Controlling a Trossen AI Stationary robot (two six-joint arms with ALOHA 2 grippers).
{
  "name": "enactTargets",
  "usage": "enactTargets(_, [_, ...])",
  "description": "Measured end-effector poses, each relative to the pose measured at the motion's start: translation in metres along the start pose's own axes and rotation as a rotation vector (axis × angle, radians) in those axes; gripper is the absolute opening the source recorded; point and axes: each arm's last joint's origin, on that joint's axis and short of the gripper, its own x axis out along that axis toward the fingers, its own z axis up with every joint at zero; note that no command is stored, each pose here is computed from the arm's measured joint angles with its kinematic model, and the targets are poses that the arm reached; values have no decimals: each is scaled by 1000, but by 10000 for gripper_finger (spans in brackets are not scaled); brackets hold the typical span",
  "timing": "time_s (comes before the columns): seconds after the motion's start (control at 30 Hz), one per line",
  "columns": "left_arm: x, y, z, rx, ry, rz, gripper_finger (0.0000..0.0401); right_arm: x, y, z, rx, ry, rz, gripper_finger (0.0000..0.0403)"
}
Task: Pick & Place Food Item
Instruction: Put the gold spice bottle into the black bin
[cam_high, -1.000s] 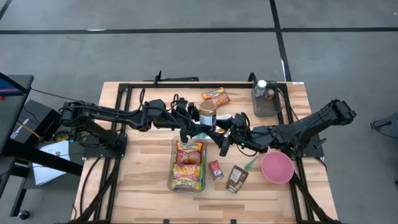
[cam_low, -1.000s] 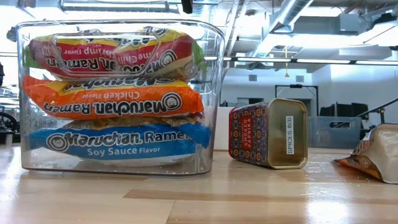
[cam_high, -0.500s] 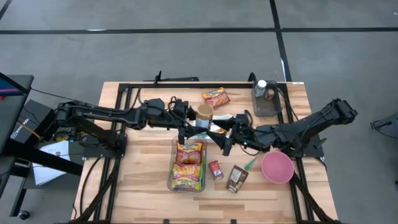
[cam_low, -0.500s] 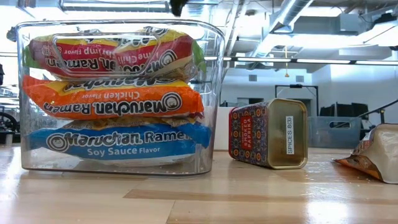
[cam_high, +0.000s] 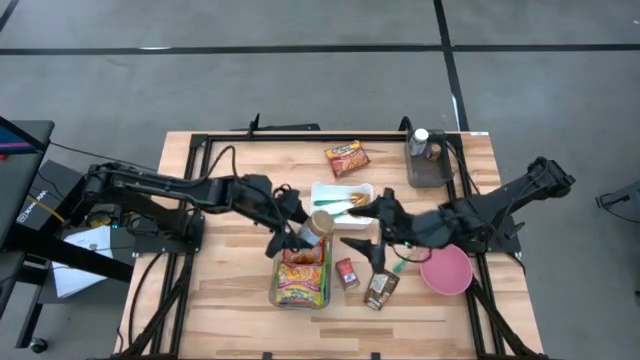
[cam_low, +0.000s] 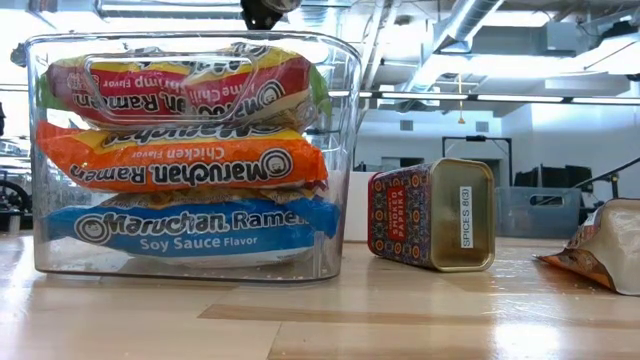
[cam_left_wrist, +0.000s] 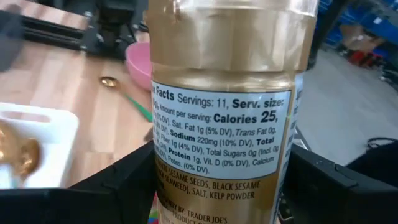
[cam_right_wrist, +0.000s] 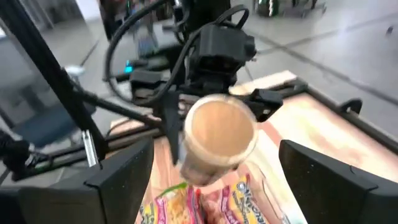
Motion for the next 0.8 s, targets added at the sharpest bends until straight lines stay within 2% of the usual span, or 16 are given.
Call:
enactTargets(0.13, [8, -4, -4, 7, 8, -21, 275, 15, -1, 20, -4, 124, 44, 338])
enactTargets(0.33, [12, -8, -7, 11, 24, -30, 275, 35, -4, 34, -37, 326, 86, 338])
enactTargets(0.47, [12, -10, -7, 24, 20, -35, 275, 47, -2, 36, -54, 388, 117, 338])
enactTargets(0.8, [12, -12, -5, 37, -1, -42, 275, 64, 2, 30, -56, 426, 145, 338])
